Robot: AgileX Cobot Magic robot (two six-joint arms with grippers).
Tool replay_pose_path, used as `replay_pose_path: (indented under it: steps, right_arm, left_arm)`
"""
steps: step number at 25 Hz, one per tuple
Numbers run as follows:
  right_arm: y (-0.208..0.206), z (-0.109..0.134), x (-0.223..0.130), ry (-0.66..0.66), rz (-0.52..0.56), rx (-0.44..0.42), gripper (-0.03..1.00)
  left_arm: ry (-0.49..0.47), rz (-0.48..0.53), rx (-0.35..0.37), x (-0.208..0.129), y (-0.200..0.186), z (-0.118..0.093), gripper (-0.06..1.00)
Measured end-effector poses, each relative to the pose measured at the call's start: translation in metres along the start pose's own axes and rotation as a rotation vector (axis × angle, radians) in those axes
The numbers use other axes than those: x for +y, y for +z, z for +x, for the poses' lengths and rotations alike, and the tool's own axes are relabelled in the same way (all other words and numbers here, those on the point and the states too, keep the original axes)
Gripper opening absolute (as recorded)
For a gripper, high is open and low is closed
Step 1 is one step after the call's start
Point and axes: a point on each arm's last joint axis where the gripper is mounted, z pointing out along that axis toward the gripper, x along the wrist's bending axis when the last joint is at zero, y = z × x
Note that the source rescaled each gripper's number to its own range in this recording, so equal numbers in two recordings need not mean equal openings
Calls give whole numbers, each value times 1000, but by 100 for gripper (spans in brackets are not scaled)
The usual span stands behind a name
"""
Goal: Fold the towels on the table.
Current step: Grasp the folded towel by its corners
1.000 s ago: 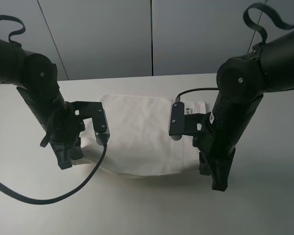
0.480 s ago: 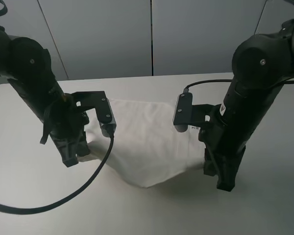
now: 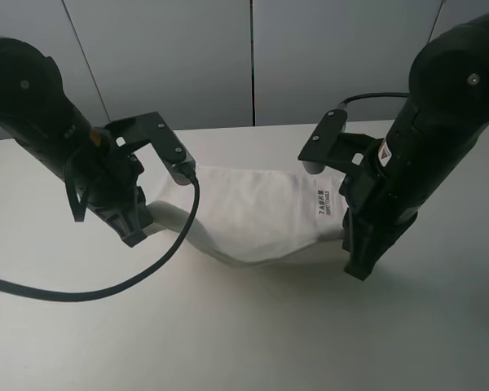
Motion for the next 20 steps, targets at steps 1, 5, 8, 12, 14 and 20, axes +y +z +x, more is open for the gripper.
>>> replay_pose_path:
  steps: [1, 5, 8, 12, 14, 20]
  right_arm:
    - [-2, -1, 2, 5, -5, -11, 1]
    - [-8, -6, 6, 47, -24, -51, 1]
    - [-9, -11, 7, 102, -32, -99, 0]
    - [-10, -18, 9, 228, -64, -168, 0]
    - [-11, -21, 11, 307, -100, -195, 0]
    - [-13, -27, 19, 459, -216, -226, 0]
  left_arm:
    - [-17, -1, 10, 0, 0, 1, 0]
    - [-97, -8, 56, 1, 0, 5, 0]
    - [-169, -25, 105, 2, -1, 10, 0]
    - [-326, -72, 155, 1, -2, 22, 0]
    - [-414, -102, 168, 0, -2, 30, 0]
    - [-525, -176, 191, -2, -5, 46, 0]
